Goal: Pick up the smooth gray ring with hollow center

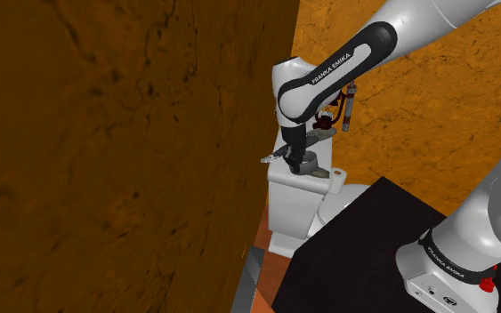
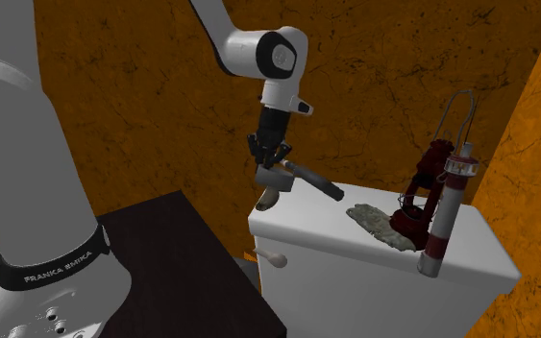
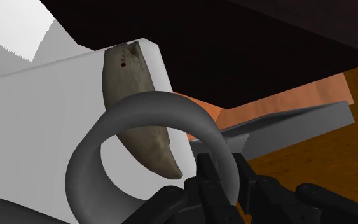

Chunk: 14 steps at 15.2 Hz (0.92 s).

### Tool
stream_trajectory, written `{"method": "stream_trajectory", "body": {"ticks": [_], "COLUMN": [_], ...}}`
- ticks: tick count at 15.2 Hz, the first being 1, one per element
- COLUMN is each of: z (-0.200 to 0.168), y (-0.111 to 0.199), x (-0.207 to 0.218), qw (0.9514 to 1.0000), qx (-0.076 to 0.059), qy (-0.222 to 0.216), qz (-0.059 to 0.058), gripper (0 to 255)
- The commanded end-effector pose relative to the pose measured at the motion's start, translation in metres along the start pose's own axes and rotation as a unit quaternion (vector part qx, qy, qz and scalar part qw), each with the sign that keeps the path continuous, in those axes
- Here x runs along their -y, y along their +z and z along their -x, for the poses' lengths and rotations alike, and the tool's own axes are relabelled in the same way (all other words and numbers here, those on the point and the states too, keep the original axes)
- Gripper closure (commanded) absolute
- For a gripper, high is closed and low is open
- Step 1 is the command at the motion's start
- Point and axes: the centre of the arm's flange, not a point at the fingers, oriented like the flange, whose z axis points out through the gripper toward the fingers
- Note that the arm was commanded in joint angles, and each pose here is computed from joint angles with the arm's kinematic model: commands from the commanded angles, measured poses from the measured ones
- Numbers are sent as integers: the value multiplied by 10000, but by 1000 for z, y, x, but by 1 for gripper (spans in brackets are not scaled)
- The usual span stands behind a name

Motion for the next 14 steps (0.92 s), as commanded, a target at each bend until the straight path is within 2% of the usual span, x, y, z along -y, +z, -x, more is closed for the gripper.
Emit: {"method": "stream_trajectory", "body": {"ticks": [1,12,14], "z": [3,23,23], "y": [-10,-65,-66], "x": [1,4,4], "qw": [10000,10000,10000], "qx": [1,1,1], "qy": [0,0,0], "qz": [0,0,0], "gripper": [255,255,255]}}
